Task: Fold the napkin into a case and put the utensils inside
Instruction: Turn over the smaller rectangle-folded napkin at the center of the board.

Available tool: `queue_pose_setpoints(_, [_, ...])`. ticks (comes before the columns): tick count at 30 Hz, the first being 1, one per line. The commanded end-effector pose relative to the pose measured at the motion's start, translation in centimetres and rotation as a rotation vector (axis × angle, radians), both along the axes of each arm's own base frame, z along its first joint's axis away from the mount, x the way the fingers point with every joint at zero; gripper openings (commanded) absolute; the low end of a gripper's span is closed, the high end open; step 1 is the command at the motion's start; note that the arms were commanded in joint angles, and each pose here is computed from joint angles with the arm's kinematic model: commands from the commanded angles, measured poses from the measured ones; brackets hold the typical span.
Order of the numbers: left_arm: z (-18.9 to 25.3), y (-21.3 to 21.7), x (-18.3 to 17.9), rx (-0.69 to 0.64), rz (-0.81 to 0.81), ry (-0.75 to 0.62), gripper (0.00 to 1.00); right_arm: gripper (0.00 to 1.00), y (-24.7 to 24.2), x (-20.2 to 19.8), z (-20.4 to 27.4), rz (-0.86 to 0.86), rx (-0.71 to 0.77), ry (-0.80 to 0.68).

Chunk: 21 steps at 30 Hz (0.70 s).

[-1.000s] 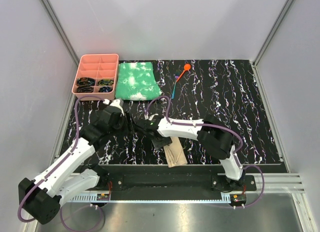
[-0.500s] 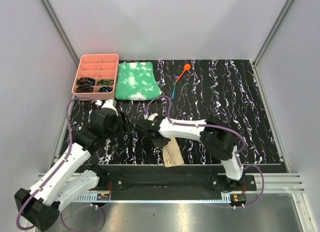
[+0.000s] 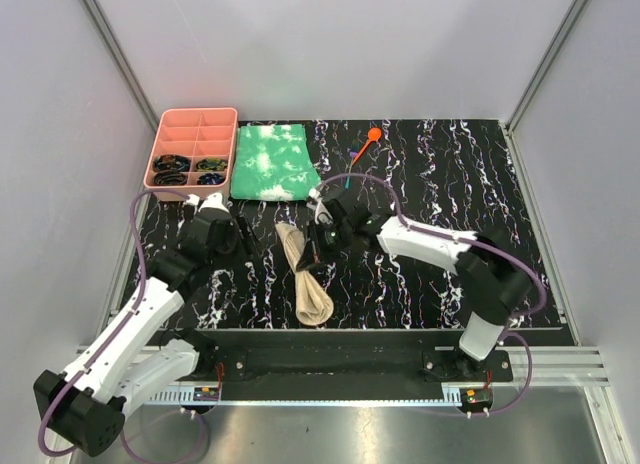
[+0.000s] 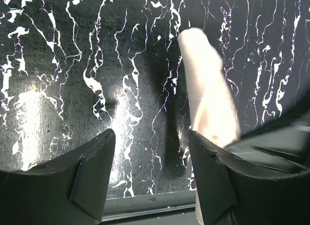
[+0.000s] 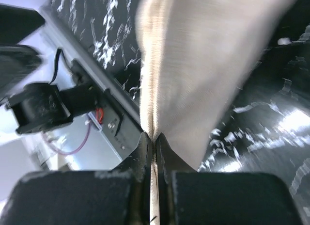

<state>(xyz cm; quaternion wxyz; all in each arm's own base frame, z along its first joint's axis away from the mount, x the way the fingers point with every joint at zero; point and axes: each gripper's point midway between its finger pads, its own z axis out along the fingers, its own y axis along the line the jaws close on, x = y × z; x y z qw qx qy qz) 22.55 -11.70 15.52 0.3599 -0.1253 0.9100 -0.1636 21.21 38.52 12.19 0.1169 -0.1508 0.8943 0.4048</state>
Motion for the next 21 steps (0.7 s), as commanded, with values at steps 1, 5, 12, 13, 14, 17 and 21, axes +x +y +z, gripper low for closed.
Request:
queue_pose_setpoints(1, [2.1, -0.6, 1.3, -0.039, 0.008, -0.054, 0.65, 0.0, 2.8, -1.5, 0.6, 0.182, 0.274, 0.077])
queue_pose_setpoints(5, [1.3, -0.9, 1.5, -0.032, 0.001, -0.027, 0.64, 0.0, 1.4, -1.3, -1.6, 0.159, 0.332, 0.162])
queue_pose_setpoints(12, [-0.4, -3.8, 2.1, -0.1, -0.104, 0.028, 0.63, 0.01, -3.3, 0.3, -4.2, 0.095, 0.364, 0.236])
queue_pose_setpoints(13, [-0.9, -4.4, 2.3, -0.112, -0.122, 0.042, 0.63, 0.02, -3.9, 0.5, -4.9, 0.086, 0.36, 0.251])
queue_pose_setpoints(14, [-0.7, -5.1, 2.7, -0.135, -0.143, 0.026, 0.62, 0.06, -4.9, 0.6, -5.5, 0.071, 0.355, 0.263])
queue_pose_setpoints(17, [-1.3, -7.4, 3.0, -0.184, -0.222, 0.05, 0.63, 0.27, -7.8, 2.2, -6.7, 0.03, 0.305, 0.242])
queue_pose_setpoints(21, [-0.9, -10.9, 3.5, -0.238, -0.313, 0.062, 0.62, 0.6, -12.9, 2.8, -8.1, -0.099, -0.041, 0.183])
